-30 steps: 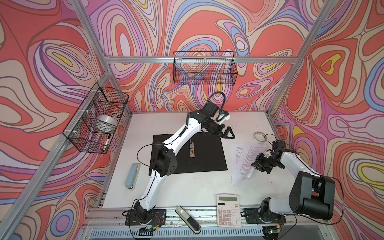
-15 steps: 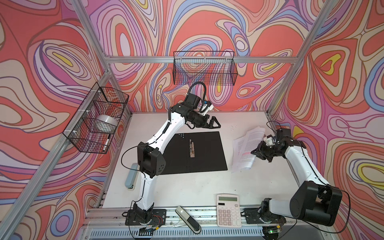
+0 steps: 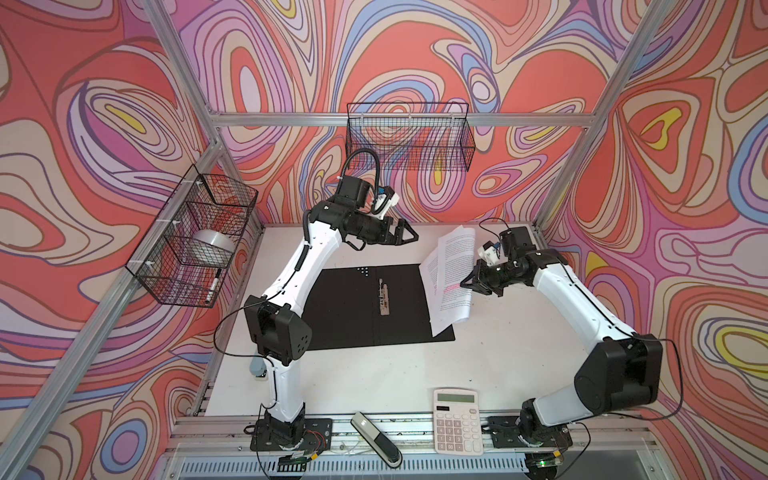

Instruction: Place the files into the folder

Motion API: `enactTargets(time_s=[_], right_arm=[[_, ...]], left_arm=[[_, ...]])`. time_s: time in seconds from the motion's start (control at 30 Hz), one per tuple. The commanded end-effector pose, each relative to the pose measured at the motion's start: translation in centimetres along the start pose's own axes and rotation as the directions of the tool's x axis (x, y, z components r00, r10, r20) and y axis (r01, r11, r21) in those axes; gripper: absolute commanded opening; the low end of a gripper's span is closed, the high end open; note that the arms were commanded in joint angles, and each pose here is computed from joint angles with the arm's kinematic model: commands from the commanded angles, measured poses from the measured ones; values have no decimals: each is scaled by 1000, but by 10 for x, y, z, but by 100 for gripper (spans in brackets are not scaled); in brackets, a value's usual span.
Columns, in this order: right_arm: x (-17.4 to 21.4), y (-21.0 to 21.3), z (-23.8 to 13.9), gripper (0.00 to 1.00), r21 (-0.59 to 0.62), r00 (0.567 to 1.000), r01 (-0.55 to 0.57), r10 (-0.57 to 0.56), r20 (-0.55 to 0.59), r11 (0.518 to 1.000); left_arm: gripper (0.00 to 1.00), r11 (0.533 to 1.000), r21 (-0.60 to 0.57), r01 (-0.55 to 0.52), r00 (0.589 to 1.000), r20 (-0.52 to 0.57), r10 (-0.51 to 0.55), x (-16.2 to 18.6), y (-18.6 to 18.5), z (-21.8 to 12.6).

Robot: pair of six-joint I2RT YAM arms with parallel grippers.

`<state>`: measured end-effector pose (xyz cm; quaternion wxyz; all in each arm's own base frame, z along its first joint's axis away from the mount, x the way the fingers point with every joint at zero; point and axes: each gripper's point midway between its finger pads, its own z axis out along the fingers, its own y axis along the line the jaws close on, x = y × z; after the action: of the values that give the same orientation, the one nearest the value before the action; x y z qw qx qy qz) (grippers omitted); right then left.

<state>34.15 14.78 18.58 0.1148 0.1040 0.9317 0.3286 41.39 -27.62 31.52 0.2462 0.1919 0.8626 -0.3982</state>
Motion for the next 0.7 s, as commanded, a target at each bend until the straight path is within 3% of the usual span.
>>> enactTargets(time_s=[0.0, 0.27, 0.43, 0.67], right_arm=[[-8, 3, 24, 12, 30, 1000, 11, -11, 1, 999], [-2, -5, 75, 13, 185, 997, 55, -45, -60, 981], [2, -17, 82, 15, 319, 994, 96, -72, -87, 943], [9, -23, 80, 28, 412, 987, 146, -104, -123, 899]], left_arm=[[100, 999, -44, 2, 1000, 29, -1, -1, 12, -19], [100, 994, -107, 0, 1000, 6, 1, 15, 29, -26], [100, 993, -116, -2, 1000, -5, 2, 20, 32, -27], [100, 993, -118, 10, 1000, -16, -12, 22, 35, -24]])
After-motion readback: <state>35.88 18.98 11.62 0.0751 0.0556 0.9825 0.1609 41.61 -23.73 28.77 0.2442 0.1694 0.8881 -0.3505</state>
